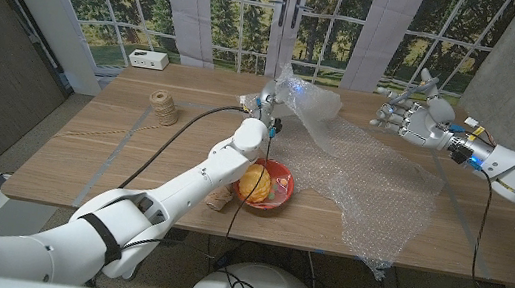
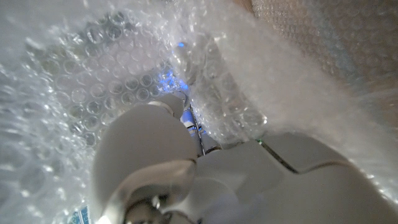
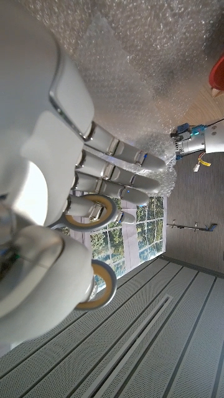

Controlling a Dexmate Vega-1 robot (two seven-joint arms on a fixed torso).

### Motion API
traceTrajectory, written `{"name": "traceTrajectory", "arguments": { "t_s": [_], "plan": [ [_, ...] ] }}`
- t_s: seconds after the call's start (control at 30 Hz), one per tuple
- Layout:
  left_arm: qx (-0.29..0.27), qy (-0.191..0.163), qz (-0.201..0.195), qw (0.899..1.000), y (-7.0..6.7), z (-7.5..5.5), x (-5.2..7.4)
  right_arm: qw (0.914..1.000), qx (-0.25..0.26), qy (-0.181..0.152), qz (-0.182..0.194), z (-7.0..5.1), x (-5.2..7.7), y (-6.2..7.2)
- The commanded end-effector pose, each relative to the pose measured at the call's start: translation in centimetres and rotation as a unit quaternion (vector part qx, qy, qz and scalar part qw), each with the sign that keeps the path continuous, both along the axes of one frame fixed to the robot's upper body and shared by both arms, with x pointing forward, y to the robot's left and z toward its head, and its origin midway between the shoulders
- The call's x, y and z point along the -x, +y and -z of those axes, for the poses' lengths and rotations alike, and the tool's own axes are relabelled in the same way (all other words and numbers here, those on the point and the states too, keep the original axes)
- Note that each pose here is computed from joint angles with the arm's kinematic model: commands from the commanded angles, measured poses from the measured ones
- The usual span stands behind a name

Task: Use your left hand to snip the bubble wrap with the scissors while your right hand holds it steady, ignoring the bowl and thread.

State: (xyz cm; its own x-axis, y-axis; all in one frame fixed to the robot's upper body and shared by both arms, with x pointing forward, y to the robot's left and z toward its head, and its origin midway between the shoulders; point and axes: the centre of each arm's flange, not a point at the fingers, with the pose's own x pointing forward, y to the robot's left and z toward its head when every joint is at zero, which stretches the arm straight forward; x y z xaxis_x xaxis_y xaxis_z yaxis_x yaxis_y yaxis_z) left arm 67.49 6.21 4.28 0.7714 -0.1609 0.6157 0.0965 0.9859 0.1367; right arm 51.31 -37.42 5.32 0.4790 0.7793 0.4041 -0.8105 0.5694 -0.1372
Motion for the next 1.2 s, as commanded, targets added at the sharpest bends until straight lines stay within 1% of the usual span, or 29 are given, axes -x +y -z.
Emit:
{"name": "traceTrajectory", "arguments": {
  "t_s": [0.03,0.1,0.17,0.3,0.47,0.67,0.77,0.9,0.97,1.2],
  "plan": [
    [0.003,-0.008,0.001,1.000,0.4,-0.6,0.5,1.0000,-0.002,0.000,-0.003,0.3,0.0,0.1],
    [-0.008,-0.034,-0.012,0.999,0.4,-1.0,0.9,1.0000,-0.002,0.002,-0.004,0.3,0.0,0.1],
    [-0.011,-0.047,-0.011,0.999,0.3,-1.4,1.2,1.0000,-0.002,0.001,-0.004,0.3,-0.1,0.1],
    [-0.006,-0.051,-0.007,0.999,0.2,-1.8,1.2,1.0000,0.000,-0.001,-0.005,0.2,0.0,0.2],
    [-0.006,-0.049,-0.005,0.999,-0.1,-1.9,1.2,1.0000,0.002,0.005,-0.008,0.5,0.1,0.4],
    [-0.027,-0.083,-0.030,0.996,-0.4,-2.2,1.6,0.9999,0.006,0.002,-0.010,0.4,0.3,0.6],
    [-0.038,-0.102,-0.044,0.993,-0.7,-2.5,1.6,0.9998,0.012,-0.004,-0.016,0.2,0.5,0.9],
    [-0.054,-0.128,-0.058,0.989,-1.1,-2.8,1.8,0.9996,0.017,-0.002,-0.024,0.1,0.8,1.2],
    [-0.068,-0.147,-0.070,0.984,-1.4,-3.0,1.9,0.9995,0.019,-0.001,-0.027,0.0,1.0,1.4],
    [-0.097,-0.198,-0.091,0.971,-2.3,-3.7,2.1,0.9991,0.025,-0.005,-0.035,-0.3,1.6,1.8]
  ]
}}
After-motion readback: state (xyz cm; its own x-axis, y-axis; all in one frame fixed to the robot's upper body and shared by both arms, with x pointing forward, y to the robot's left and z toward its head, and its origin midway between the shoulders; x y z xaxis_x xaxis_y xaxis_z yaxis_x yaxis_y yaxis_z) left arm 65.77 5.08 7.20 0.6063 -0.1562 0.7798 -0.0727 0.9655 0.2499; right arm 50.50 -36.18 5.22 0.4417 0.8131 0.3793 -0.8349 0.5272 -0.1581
